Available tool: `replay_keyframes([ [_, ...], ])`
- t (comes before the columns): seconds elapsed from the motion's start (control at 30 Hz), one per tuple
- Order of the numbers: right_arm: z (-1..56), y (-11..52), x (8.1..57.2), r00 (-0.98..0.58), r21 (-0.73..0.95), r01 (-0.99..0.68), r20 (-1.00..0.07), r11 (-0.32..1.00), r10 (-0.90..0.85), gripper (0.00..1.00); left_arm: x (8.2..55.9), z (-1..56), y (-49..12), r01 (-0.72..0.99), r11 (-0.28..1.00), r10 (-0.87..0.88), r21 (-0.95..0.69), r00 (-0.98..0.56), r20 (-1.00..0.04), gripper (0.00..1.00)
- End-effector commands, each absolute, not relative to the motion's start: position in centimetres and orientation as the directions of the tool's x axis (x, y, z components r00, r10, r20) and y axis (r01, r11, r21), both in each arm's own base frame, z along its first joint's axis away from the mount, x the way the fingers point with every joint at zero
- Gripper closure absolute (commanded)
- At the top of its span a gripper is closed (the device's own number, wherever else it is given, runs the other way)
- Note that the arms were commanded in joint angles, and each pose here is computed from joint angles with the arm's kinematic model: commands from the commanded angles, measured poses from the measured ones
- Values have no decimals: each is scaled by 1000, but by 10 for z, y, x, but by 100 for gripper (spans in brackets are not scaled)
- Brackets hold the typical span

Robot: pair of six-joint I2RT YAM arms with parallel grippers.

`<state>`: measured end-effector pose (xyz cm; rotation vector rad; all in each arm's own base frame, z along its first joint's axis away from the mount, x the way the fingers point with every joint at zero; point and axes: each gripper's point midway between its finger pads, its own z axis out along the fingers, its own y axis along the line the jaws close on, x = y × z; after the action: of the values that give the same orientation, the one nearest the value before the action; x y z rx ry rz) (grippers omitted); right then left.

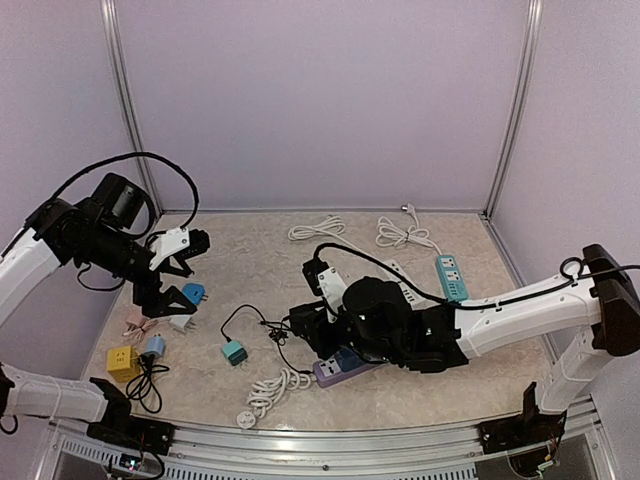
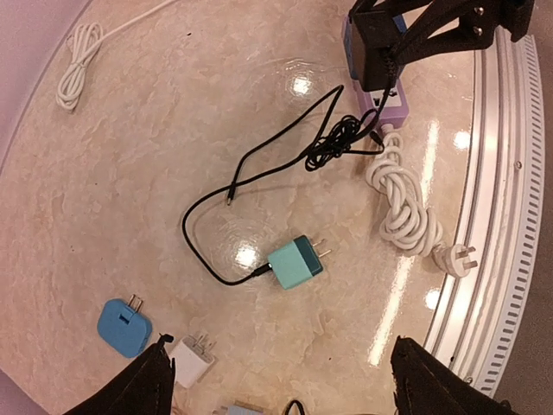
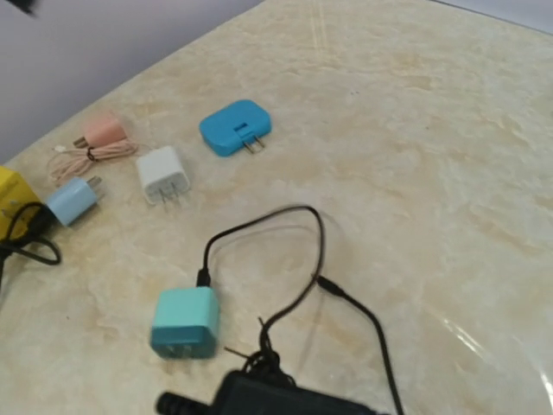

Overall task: Insert the plug
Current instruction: Adjust the plug.

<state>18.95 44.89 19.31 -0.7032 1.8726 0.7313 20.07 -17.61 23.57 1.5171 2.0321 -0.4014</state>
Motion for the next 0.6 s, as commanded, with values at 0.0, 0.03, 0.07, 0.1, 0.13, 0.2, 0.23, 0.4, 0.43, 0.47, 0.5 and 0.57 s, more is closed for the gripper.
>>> replay_keyframes([
  [0.0,213,441,182,-313,198,-741,-947,641,-69,100,184,243,-150,929,333,810,163,-193,-554,14],
  [0.03,211,439,181,-304,188,-744,-950,641,-74,100,182,248,-148,924,337,807,182,-184,-561,13],
  [0.07,208,437,179,-294,178,-749,-952,638,-80,100,181,257,-148,917,343,800,203,-171,-576,12],
  [0.1,206,437,176,-285,171,-759,-955,628,-84,100,182,265,-150,910,355,786,213,-167,-595,12],
  [0.13,206,436,175,-272,162,-769,-958,618,-87,100,184,272,-156,904,368,768,217,-164,-619,12],
  [0.2,207,434,172,-242,140,-785,-966,604,-91,100,191,286,-172,893,412,714,181,-194,-672,14],
  [0.23,209,433,171,-231,133,-789,-969,599,-89,100,192,292,-179,897,414,692,155,-200,-693,14],
  [0.4,232,425,176,-226,134,-777,-971,615,-73,100,209,294,-200,931,342,728,129,-175,-663,13],
  [0.43,235,424,176,-232,139,-776,-970,616,-73,100,217,292,-203,932,333,748,143,-169,-642,13],
  [0.47,237,422,176,-238,147,-775,-969,615,-68,100,223,295,-205,930,331,756,160,-160,-634,14],
  [0.5,238,421,176,-246,157,-776,-967,611,-64,100,230,294,-209,930,328,763,163,-159,-627,14],
  [0.57,240,421,176,-265,180,-779,-963,601,-56,100,234,289,-219,940,302,776,161,-145,-613,16],
])
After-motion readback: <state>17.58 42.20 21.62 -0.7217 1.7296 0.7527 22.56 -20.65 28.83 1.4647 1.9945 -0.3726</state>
